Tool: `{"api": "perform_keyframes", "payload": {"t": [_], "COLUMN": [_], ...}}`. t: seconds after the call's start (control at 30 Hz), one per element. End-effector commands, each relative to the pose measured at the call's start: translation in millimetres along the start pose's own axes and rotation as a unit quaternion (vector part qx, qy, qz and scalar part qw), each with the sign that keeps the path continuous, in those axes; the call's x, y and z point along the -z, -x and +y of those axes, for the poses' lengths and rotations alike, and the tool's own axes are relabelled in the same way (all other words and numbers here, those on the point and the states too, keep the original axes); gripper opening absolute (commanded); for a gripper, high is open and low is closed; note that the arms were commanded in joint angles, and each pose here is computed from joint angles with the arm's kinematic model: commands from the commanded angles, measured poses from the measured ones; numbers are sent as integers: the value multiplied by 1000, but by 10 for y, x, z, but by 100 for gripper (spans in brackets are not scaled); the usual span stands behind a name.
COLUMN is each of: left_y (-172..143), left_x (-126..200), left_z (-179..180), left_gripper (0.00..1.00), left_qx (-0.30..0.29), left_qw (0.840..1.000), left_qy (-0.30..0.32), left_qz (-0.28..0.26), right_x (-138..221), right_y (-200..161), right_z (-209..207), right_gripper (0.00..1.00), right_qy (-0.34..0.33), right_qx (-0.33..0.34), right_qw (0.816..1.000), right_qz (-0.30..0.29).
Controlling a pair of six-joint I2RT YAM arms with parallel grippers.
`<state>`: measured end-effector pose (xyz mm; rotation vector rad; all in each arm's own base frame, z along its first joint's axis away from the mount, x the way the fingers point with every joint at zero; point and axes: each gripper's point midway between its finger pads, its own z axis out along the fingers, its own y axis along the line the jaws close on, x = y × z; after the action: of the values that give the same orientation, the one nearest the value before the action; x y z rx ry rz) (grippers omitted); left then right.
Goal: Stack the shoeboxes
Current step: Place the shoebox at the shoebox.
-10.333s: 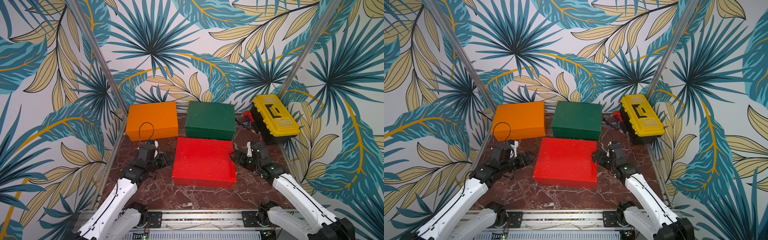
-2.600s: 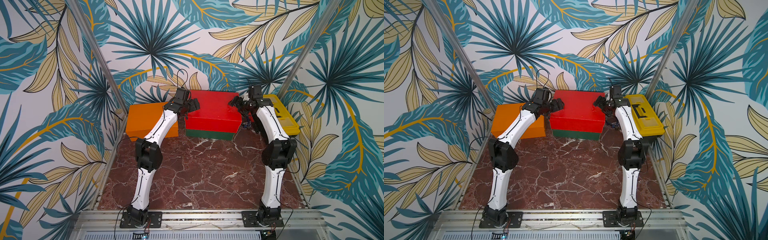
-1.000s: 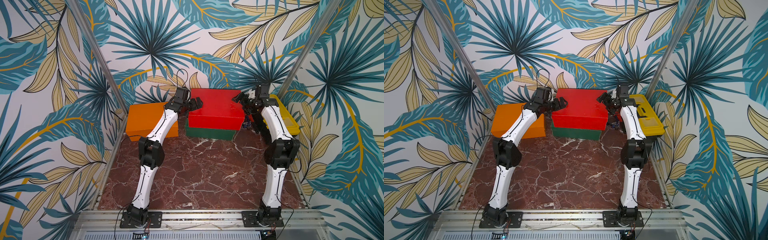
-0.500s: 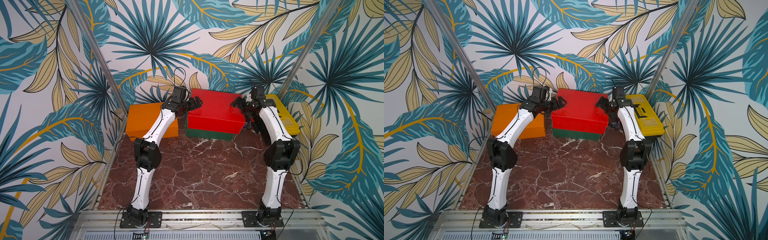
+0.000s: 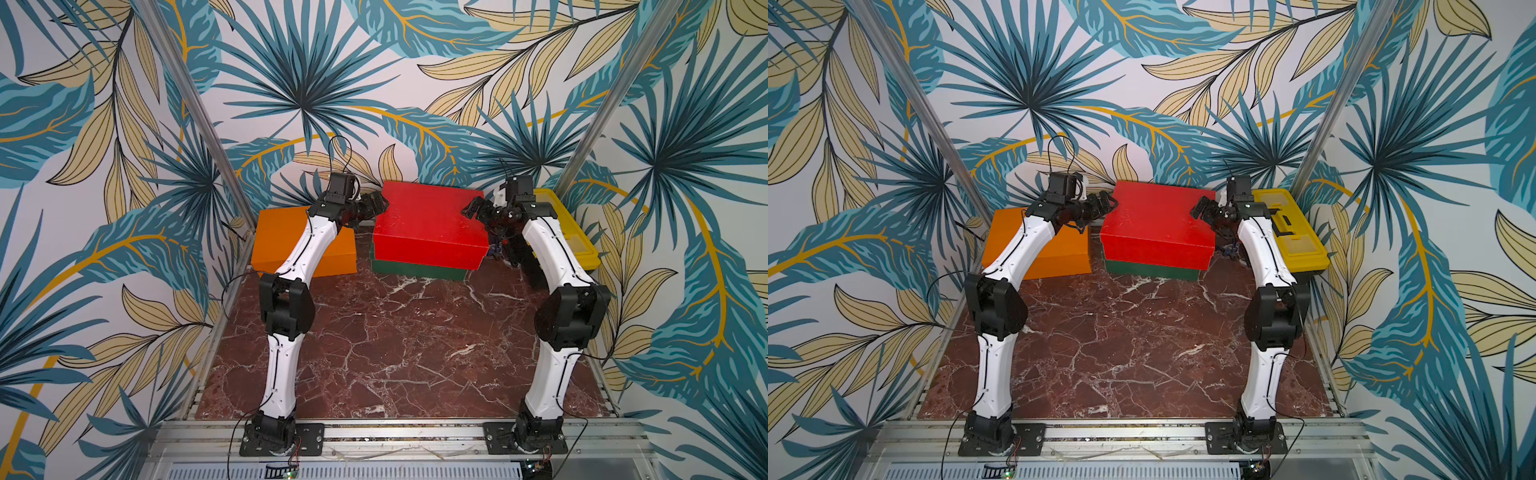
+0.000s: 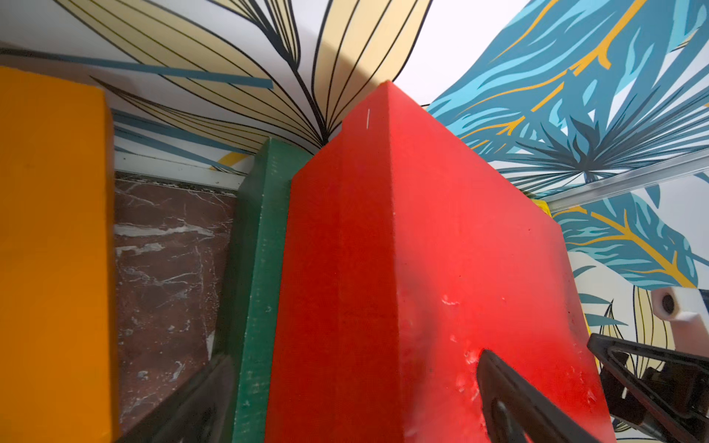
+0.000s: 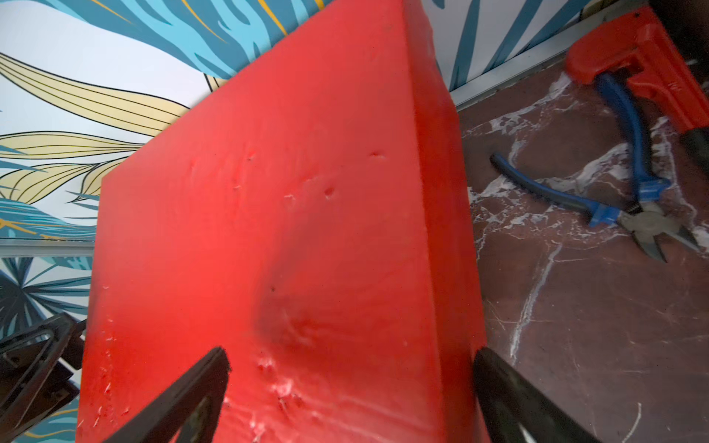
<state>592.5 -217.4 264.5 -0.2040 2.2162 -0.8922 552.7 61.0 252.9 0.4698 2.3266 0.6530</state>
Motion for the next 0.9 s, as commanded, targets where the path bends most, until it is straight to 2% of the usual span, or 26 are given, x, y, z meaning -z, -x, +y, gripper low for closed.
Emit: {"api": "perform_keyframes", "payload": {"t": [0.0, 0.17, 0.37, 0.57, 0.87], "left_y": [-22, -39, -52, -46, -27], "left_x": [31, 11, -7, -15, 2], "left_z": [-114, -62, -44, -33, -39], "left_gripper": [100, 100, 100, 100, 100], "left_qx": [-18, -20, -18, -17, -18], "left_qw": [1000, 1000, 1000, 1000, 1000], "left_qy": [-17, -10, -9, -8, -8], "left_qz": [0, 1, 3, 2, 0], "right_x": [221, 264, 105, -175, -325], "right_y": [129, 222, 220, 171, 204], "right_z": [90, -149, -251, -343, -193], "right_gripper": [99, 99, 99, 88, 82], "right_qy": [14, 8, 4, 4, 35], "right_qx": [10, -24, -34, -51, -55], "right_qw": [999, 999, 999, 999, 998], "right_qz": [-29, -37, -25, 5, 17]}}
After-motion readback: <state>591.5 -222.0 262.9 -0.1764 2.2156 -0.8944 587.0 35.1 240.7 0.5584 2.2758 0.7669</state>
